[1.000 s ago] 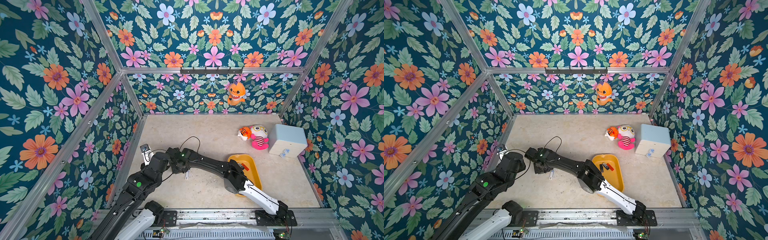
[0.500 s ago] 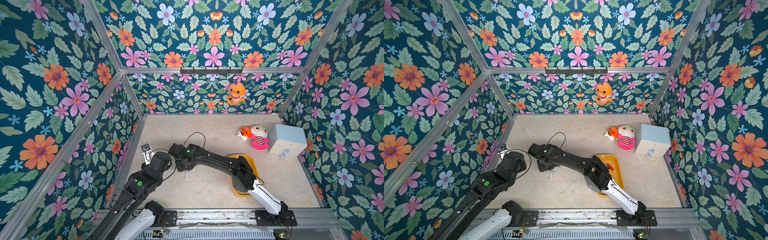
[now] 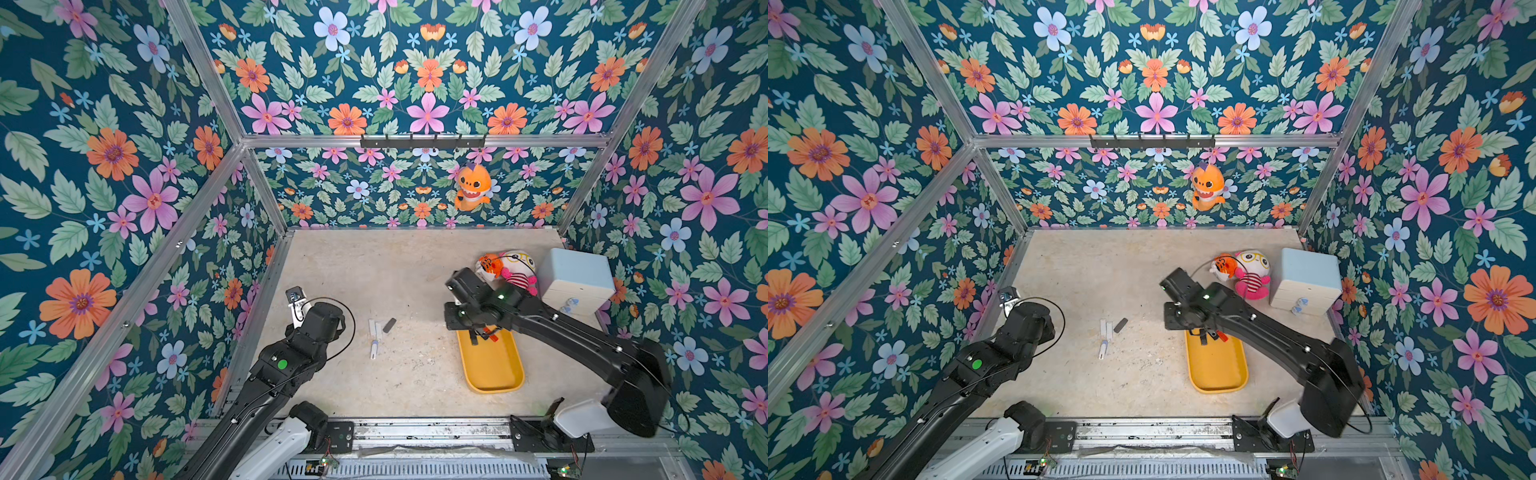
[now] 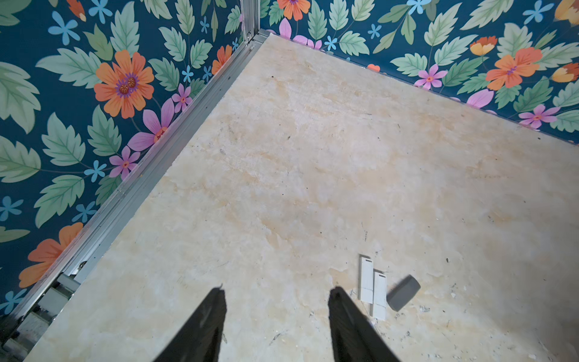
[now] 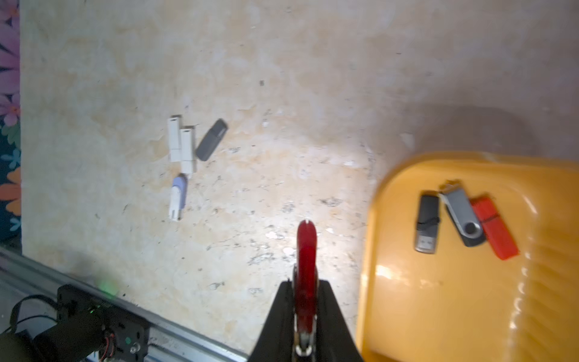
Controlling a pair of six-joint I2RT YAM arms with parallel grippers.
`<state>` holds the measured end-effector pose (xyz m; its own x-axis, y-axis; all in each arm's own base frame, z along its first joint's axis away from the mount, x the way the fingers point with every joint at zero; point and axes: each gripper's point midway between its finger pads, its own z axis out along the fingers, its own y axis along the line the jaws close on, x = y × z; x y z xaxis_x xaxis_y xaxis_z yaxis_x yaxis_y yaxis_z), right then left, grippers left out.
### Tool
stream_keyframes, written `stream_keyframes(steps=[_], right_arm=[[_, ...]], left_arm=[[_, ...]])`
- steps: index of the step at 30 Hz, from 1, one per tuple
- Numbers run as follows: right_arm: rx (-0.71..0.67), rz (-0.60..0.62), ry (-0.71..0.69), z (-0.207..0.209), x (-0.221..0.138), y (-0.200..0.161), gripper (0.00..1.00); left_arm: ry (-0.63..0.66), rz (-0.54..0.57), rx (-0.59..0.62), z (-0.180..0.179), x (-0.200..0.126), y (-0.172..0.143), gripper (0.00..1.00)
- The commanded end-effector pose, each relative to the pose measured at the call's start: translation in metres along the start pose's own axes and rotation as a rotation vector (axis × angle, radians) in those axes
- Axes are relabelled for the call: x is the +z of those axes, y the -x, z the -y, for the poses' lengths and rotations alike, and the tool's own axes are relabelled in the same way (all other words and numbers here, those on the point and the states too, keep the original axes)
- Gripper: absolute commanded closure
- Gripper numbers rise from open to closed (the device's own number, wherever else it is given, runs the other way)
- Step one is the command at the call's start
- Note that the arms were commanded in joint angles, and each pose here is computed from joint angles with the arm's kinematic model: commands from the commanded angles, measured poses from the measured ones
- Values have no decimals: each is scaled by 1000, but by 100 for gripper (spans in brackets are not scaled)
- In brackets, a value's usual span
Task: Put the usb flash drive into the storage box
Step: Place the USB flash in the storage box.
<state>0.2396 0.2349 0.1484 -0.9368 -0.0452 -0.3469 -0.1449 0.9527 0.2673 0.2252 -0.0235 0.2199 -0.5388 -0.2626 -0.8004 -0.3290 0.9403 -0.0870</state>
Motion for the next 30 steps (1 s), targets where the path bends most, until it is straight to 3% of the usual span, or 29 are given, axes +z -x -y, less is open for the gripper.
stream_keyframes(steps=[1, 8, 20, 30], right_arm=[[48, -58, -3, 36, 2, -27, 100], [85, -155, -29, 62, 34, -60, 100], [34, -239, -71, 53, 85, -44, 94], [51, -261, -68, 56, 94, -39, 87]], left_arm=[[-7, 1, 4, 2, 0, 1, 42], [-1, -7, 11, 3, 3, -1, 42], [9, -21, 24, 5, 6, -3, 42], [15, -35, 40, 7, 9, -6, 42]])
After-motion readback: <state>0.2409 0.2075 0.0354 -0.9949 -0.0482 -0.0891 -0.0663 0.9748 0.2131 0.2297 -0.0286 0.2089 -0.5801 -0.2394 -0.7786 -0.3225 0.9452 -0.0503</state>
